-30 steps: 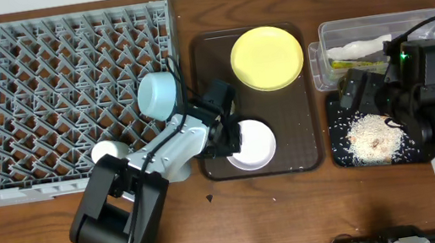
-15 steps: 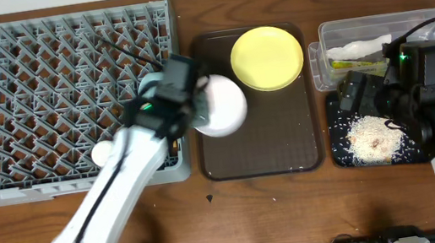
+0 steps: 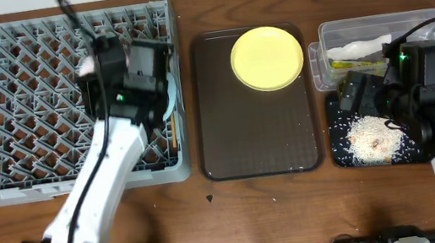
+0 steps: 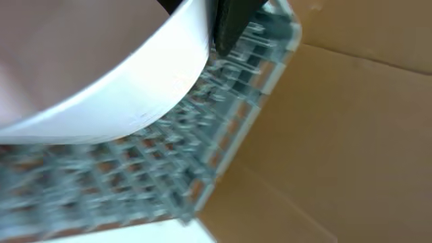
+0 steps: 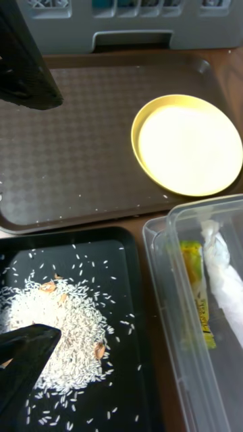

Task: Sort waste into correct bins and load items into the dishwasher
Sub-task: 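Set the pink bowl upright in the dish rack and open the gripper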

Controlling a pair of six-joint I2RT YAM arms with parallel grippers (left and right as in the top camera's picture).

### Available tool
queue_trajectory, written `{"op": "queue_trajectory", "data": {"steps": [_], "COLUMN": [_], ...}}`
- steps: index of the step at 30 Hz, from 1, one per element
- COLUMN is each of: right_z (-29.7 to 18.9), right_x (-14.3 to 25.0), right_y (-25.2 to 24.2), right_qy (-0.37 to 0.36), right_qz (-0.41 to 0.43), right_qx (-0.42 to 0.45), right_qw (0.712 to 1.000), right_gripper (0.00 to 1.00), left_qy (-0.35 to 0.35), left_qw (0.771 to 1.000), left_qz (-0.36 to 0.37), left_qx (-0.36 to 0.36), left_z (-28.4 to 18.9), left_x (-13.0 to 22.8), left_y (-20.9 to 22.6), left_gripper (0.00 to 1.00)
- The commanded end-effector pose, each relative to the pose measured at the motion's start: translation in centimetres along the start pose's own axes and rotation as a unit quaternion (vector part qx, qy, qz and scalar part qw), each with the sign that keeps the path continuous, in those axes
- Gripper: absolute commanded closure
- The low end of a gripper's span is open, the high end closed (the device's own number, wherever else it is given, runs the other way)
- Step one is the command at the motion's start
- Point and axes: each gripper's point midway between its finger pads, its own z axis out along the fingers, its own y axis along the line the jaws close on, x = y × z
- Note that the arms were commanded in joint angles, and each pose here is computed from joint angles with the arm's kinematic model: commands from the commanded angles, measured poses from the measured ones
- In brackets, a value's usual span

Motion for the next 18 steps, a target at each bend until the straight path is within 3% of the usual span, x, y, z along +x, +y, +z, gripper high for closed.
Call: {"op": "queue_trajectory", "data": {"steps": [1, 11, 18], "right_z": [-0.3, -0.3, -0.3], "right_x": [-0.2, -0.2, -0.4], "right_y": [0.1, 0.1, 0.2], "right_qy": [-0.004, -0.004, -0.008], "right_qz": [0.0, 0.0, 0.0], "right_qx": [-0.003, -0.003, -0.005], "right_qw": [1.0, 1.0, 1.0], "right_gripper": [0.01, 0.01, 0.01], "left_qy": [0.014, 0.068, 0.067], "left_qw": [0.988, 0.972, 0.979], "left_qz": [0.09, 0.118, 0.107], "left_qx": [-0.122, -0.191, -0.162], "left_z": [2.0, 7.1, 7.4], "left_x": [0.5, 3.3, 3.4], "left_y": [1.8, 1.6, 0.4], "left_gripper": [0.92, 0.92, 0.93]}}
